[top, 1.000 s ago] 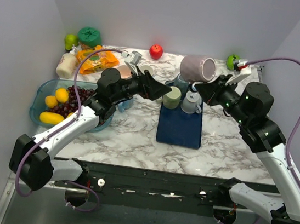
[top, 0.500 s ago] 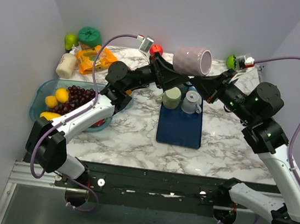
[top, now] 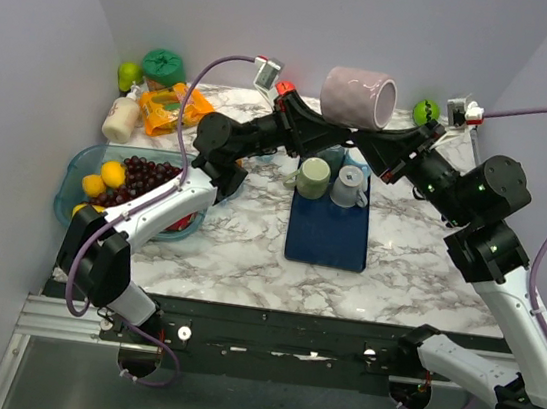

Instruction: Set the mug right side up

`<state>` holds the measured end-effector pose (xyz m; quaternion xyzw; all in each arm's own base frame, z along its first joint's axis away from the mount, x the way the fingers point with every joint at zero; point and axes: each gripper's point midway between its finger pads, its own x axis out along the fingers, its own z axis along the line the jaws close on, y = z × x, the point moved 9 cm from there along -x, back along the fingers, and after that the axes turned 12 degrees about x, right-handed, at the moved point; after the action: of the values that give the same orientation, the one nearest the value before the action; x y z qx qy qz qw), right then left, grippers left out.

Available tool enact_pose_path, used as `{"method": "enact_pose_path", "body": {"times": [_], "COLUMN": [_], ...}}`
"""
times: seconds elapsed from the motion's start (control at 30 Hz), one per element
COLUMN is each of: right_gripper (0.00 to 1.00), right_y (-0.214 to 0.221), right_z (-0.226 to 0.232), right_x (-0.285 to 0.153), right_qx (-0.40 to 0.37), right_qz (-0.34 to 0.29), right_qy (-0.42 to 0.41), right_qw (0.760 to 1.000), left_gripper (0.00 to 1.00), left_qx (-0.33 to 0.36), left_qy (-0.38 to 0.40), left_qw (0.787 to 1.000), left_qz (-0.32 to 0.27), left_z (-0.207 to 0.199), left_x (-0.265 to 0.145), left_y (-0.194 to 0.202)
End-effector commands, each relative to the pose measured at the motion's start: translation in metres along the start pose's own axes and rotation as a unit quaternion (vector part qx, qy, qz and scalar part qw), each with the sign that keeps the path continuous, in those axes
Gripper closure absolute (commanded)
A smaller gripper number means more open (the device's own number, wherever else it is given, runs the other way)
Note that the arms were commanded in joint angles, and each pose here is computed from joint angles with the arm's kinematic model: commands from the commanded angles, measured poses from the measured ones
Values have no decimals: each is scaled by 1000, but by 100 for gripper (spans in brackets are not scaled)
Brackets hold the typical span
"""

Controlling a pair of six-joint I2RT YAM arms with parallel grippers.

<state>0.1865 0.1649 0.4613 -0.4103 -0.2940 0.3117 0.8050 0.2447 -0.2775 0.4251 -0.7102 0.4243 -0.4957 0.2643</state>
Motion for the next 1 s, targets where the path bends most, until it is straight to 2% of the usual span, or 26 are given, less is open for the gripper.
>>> {"method": "enact_pose_path", "body": {"times": [0.0,0.37,0.63,0.67,0.73,0.77,0.83,0.9,0.93,0.97], "right_gripper": [99,99,99,99,99,99,98,87,76,70], "right_y": [-29,-13,0,1,4,7,10,15,16,18], "right_z": [33,28,18,16,12,8,3,-5,-8,-12], "right_x": [-10,0,4,4,4,4,3,1,0,-1], "right_qx": [-21,-5,10,13,18,23,28,35,39,43], "right_qz": [-58,-22,-10,-8,-8,-8,-11,-15,-16,-17], "right_qy": [-89,-114,-100,-94,-81,-65,-45,-9,4,23], "right_qw": [994,993,995,996,997,998,999,999,999,999], "left_gripper": [71,67,65,69,93,100,100,100,100,100], "left_qx": [4,-17,-27,-28,-26,-25,-19,-8,-2,1], "left_qy": [28,67,97,98,102,100,82,46,34,16], "left_qw": [1000,997,993,993,993,993,995,998,998,999], "left_qz": [-6,-32,-59,-58,-57,-57,-51,-45,-44,-39], "left_z": [-6,-15,-22,-22,-24,-24,-22,-16,-18,-16], "left_x": [5,17,21,21,22,22,22,21,19,18], "left_y": [-4,-11,-16,-17,-19,-20,-18,-16,-18,-17]}}
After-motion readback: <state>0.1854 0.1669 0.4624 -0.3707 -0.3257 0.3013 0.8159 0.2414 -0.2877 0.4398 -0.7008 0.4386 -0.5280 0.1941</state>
